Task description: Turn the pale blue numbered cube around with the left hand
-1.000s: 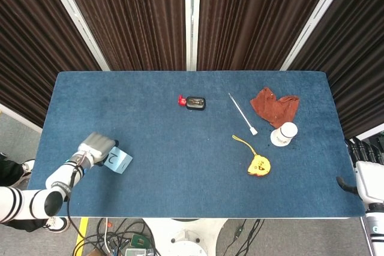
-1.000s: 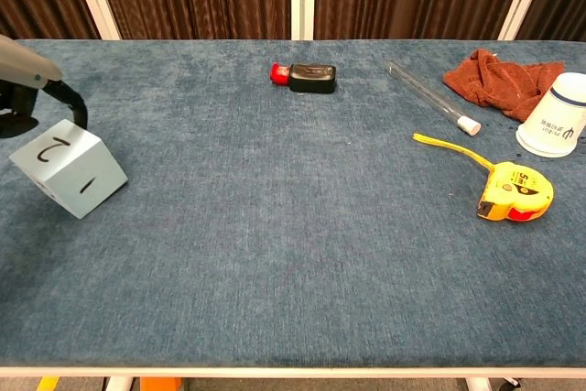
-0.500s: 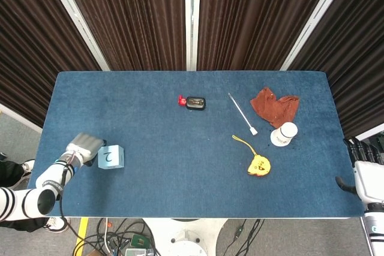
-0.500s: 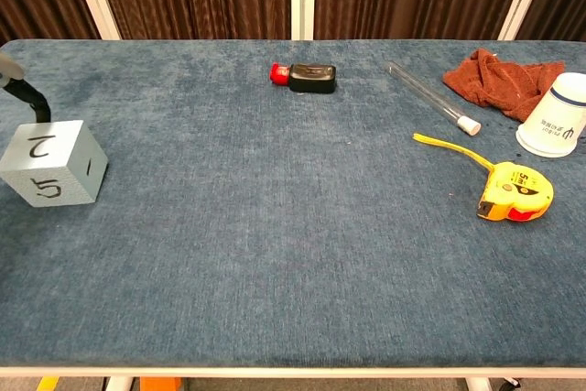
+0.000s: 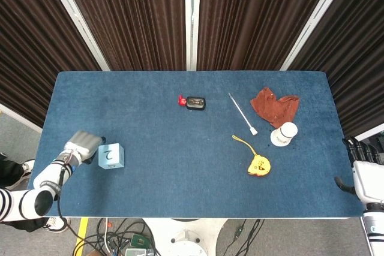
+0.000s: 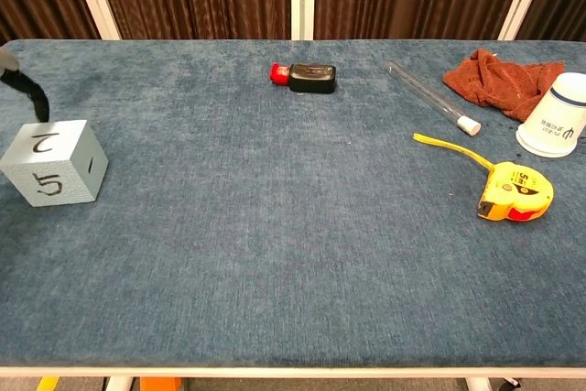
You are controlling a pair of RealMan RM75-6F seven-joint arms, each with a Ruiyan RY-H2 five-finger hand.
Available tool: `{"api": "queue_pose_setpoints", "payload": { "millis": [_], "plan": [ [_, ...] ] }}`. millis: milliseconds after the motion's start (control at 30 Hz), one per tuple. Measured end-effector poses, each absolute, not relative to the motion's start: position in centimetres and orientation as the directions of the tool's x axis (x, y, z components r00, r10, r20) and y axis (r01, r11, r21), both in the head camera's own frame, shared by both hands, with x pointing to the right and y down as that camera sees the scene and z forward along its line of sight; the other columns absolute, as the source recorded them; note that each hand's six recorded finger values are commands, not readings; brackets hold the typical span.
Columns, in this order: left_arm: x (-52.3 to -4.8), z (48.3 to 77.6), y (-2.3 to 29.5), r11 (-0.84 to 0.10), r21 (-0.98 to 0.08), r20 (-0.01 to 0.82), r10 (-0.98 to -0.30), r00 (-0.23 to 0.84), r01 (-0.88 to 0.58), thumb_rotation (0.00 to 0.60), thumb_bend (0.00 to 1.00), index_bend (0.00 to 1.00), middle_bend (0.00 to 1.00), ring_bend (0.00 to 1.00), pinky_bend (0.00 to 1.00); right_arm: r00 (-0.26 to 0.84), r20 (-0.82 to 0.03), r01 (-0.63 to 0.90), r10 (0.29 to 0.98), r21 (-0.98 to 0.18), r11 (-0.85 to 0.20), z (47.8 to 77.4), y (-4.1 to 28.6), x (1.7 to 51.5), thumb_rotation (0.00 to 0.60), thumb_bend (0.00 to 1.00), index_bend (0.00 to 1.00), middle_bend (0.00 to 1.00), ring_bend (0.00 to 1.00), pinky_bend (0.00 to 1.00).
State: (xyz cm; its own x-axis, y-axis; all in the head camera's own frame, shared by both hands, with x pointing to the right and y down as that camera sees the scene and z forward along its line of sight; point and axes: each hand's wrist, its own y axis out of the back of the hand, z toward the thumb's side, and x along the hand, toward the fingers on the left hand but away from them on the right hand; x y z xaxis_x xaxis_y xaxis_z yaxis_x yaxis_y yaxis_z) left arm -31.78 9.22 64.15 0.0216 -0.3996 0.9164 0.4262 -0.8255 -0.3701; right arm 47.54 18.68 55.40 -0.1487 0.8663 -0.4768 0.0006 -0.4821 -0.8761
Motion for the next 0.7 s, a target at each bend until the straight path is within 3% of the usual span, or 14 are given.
{"api": "queue_pose_setpoints", "payload": {
  "millis": [233,333,367,433,500,567,633,700],
  "plan": [
    [-33.2,62.4,7.2,-0.775,-0.51,0.836,-0.549,0.003,0.372,0.6,0.65,0.14,0.84,0.9,0.87,-0.155,-0.465,0.011,0.872,-0.883,-0.469,55.0,18.5,48.0,0.6,0.18,0.0,0.0,0.0,0.0],
    [-34.3,61.3,6.7,-0.725,-0.608,0.766,-0.642,0.002,0.323,0.6,0.6,0.14,0.77,0.84,0.82,-0.155,-0.452,0.016,0.878,-0.89,-0.455,54.5,18.5,48.3,0.6,0.18,0.0,0.0,0.0,0.0],
    [-34.7,60.9,6.7,-0.702,-0.642,0.739,-0.674,0.004,0.308,0.6,0.56,0.14,0.72,0.79,0.78,-0.156,-0.448,0.017,0.88,-0.892,-0.451,54.4,18.5,48.3,0.6,0.18,0.0,0.0,0.0,0.0],
    [-35.7,59.8,6.9,-0.635,-0.723,0.664,-0.748,0.017,0.273,0.6,0.39,0.14,0.54,0.58,0.67,-0.157,-0.435,0.019,0.887,-0.899,-0.437,54.1,18.5,48.6,0.6,0.18,0.0,0.0,0.0,0.0],
    [-36.6,58.8,7.5,-0.567,-0.788,0.591,-0.806,0.036,0.238,0.6,0.2,0.12,0.27,0.28,0.48,-0.159,-0.423,0.022,0.892,-0.905,-0.425,53.8,18.5,48.8,0.6,0.18,0.0,0.0,0.0,0.0],
    [-37.8,57.6,9.1,-0.489,-0.852,0.506,-0.861,0.054,0.189,0.6,0.08,0.11,0.1,0.1,0.31,-0.159,-0.412,0.027,0.897,-0.91,-0.414,53.6,18.6,48.9,0.6,0.17,0.0,0.0,0.0,0.0],
    [-39.4,56.7,11.2,-0.422,-0.896,0.432,-0.9,0.053,0.138,0.6,0.01,0.1,0.02,0.01,0.19,-0.153,-0.394,0.026,0.906,-0.918,-0.395,53.4,18.8,49.0,0.6,0.14,0.0,0.0,0.0,0.0],
    [-40.9,56.2,13.1,-0.384,-0.918,0.389,-0.921,0.032,0.094,0.6,0.0,0.09,0.0,0.0,0.12,-0.14,-0.372,0.023,0.918,-0.928,-0.373,53.2,18.9,49.0,0.6,0.11,0.0,0.0,0.0,0.0]
  ]
}}
